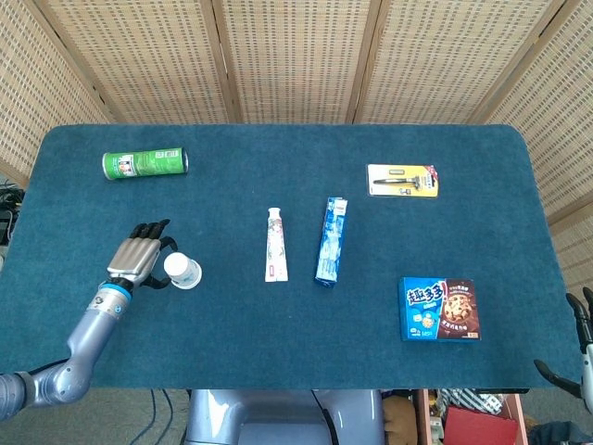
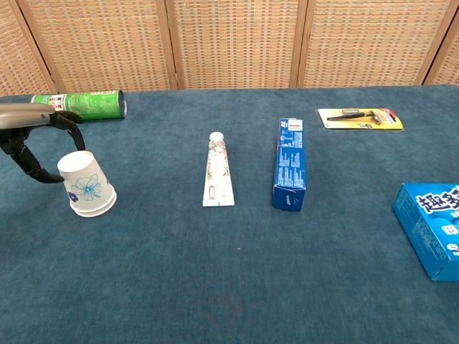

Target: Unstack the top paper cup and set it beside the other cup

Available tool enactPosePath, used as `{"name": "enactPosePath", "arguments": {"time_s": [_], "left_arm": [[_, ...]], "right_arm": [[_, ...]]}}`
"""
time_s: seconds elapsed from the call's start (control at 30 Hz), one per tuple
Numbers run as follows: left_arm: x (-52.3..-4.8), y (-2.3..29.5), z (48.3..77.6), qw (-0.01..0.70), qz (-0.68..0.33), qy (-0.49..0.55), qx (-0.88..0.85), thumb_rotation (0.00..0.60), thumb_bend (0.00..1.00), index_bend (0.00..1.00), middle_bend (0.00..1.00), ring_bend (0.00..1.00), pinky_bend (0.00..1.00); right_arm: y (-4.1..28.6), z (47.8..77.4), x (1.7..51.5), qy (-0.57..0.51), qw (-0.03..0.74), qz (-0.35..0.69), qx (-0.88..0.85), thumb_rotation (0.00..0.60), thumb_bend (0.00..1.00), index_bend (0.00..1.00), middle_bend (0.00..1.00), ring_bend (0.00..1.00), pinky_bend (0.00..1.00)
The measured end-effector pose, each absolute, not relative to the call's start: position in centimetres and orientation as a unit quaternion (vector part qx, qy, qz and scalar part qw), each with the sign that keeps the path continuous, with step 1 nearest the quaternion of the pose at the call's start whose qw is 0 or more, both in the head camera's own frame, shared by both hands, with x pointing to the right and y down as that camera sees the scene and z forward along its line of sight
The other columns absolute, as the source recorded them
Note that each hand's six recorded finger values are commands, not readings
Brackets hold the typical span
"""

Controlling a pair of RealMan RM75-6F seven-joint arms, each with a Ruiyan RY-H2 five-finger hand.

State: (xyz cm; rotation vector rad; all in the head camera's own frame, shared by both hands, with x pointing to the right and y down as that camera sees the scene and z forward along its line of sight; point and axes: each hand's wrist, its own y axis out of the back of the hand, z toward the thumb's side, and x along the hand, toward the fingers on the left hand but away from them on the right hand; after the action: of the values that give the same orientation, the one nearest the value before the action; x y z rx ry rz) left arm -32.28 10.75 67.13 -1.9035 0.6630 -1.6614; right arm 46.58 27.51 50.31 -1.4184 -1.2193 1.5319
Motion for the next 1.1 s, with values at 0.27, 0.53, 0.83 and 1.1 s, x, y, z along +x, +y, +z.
{"name": "enactPosePath", "arguments": {"time_s": [0.27,0.53,0.83,1.1], "left_arm": [[-32.4,10.7,67.2,0.262,-0.618,0.245,-0.700,0.600,0.27,0.36,0.00,0.00,0.00],[-32.5,10.4,66.8,0.262,-0.616,0.251,-0.700,0.600,0.27,0.37,0.00,0.00,0.00],[-32.5,10.5,66.8,0.261,-0.619,0.247,-0.699,0.600,0.27,0.39,0.00,0.00,0.00],[-32.5,10.2,66.2,0.262,-0.615,0.254,-0.699,0.600,0.27,0.41,0.00,0.00,0.00]], "right_arm": [[27.5,50.3,46.7,-0.473,0.352,0.593,-0.548,0.600,0.00,0.00,0.00,0.00,0.00],[27.5,50.3,46.7,-0.473,0.352,0.593,-0.549,0.600,0.00,0.00,0.00,0.00,0.00],[27.6,50.3,46.6,-0.471,0.352,0.594,-0.549,0.600,0.00,0.00,0.00,0.00,0.00],[27.6,50.2,46.6,-0.473,0.352,0.593,-0.549,0.600,0.00,0.00,0.00,0.00,0.00]]}}
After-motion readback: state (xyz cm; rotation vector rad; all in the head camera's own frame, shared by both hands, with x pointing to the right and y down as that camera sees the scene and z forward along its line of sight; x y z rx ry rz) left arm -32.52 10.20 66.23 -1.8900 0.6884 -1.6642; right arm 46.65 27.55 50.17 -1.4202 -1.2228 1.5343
